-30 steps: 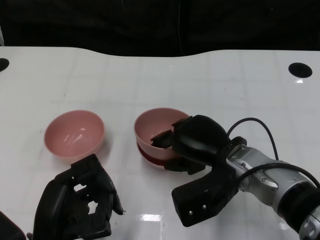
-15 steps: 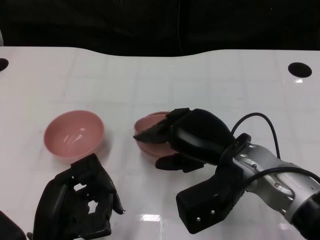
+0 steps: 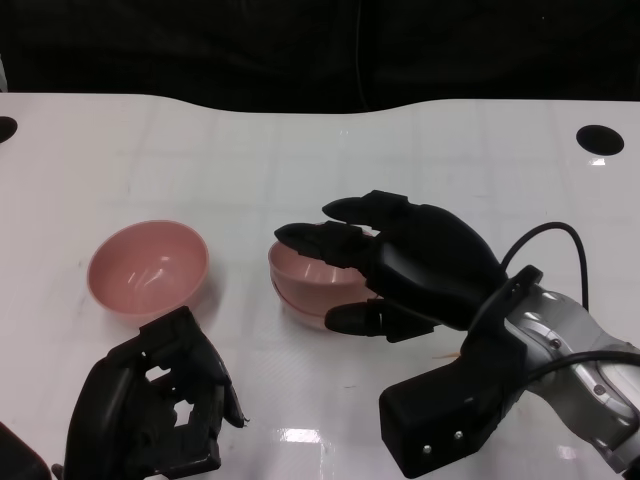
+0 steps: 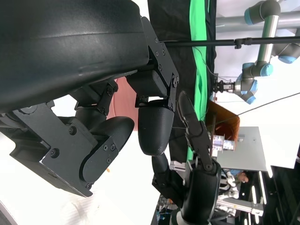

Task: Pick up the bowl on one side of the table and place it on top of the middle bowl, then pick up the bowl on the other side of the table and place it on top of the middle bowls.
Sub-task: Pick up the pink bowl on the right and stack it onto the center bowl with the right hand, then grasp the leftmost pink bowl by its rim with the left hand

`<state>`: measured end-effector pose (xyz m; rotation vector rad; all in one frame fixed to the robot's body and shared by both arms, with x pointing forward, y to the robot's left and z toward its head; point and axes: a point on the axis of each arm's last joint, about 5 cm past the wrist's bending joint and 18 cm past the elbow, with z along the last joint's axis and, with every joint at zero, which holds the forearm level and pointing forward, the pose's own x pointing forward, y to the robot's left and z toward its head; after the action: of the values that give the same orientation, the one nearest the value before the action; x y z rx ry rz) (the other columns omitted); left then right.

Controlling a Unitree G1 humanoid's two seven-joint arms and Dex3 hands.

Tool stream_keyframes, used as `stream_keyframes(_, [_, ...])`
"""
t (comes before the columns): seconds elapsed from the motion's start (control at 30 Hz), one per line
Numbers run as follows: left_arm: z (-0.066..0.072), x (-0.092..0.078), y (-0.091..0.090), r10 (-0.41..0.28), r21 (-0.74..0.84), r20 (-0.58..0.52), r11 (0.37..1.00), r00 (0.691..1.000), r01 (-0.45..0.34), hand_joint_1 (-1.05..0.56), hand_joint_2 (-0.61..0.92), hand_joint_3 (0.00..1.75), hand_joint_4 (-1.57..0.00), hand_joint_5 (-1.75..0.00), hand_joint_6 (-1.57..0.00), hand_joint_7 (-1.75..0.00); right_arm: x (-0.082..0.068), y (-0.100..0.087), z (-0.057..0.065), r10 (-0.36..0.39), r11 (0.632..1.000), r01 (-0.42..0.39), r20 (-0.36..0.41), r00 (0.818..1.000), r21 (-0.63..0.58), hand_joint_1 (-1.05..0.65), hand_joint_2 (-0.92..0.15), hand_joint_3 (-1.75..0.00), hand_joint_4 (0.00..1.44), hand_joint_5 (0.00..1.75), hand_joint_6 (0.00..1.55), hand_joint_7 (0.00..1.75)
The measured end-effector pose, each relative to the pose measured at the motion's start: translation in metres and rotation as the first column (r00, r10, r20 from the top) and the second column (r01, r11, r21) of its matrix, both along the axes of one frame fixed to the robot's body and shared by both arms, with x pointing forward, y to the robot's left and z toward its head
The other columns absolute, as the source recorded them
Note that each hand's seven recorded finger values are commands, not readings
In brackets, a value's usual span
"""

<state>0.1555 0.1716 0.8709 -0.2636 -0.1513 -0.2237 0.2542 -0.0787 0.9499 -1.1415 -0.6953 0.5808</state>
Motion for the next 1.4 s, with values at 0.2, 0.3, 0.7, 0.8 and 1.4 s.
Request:
stream_keyframes(0.2, [0.000,0.000,0.000,0.000,0.001,0.000,1.000,1.000,0.000,-0.08,0.39,1.47,-0.83,-1.69,-0.82,-1.49,-0.006,-0.006,-0.006,-0.008,1.000,0.008,-0.017,1.000,-0.005,-0.78,-0.92,-0.49,0.18,0.24,0.28,0.01])
stream_keyframes(0.3, [0.000,0.000,0.000,0.001,0.001,0.000,1.000,1.000,-0.001,-0.08,0.40,1.47,-0.81,-1.70,-0.80,-1.52,-0.008,-0.008,-0.011,-0.014,1.000,0.013,-0.032,0.999,-0.013,-0.77,-0.92,-0.48,0.18,0.26,0.27,0.00])
stream_keyframes(0.7, [0.000,0.000,0.001,0.004,0.000,0.000,1.000,1.000,-0.004,-0.08,0.41,1.46,-0.81,-1.71,-0.79,-1.53,-0.009,-0.015,-0.037,-0.068,0.993,0.059,-0.095,0.993,-0.098,-0.75,-0.92,-0.46,0.15,0.26,0.28,0.01])
stream_keyframes(0.8, [0.000,0.000,0.001,0.005,0.000,0.000,1.000,1.000,-0.005,-0.07,0.41,1.46,-0.81,-1.72,-0.79,-1.53,-0.008,-0.016,-0.041,-0.075,0.993,0.064,-0.109,0.991,-0.104,-0.75,-0.92,-0.47,0.14,0.26,0.28,0.00])
stream_keyframes(1.4, [-0.001,0.002,0.001,0.003,0.003,-0.005,1.000,1.000,-0.003,-0.08,0.40,1.46,-0.81,-1.72,-0.79,-1.55,-0.006,-0.018,-0.044,-0.056,0.997,0.049,-0.117,0.992,-0.061,-0.74,-0.92,-0.46,0.13,0.31,0.21,0.00])
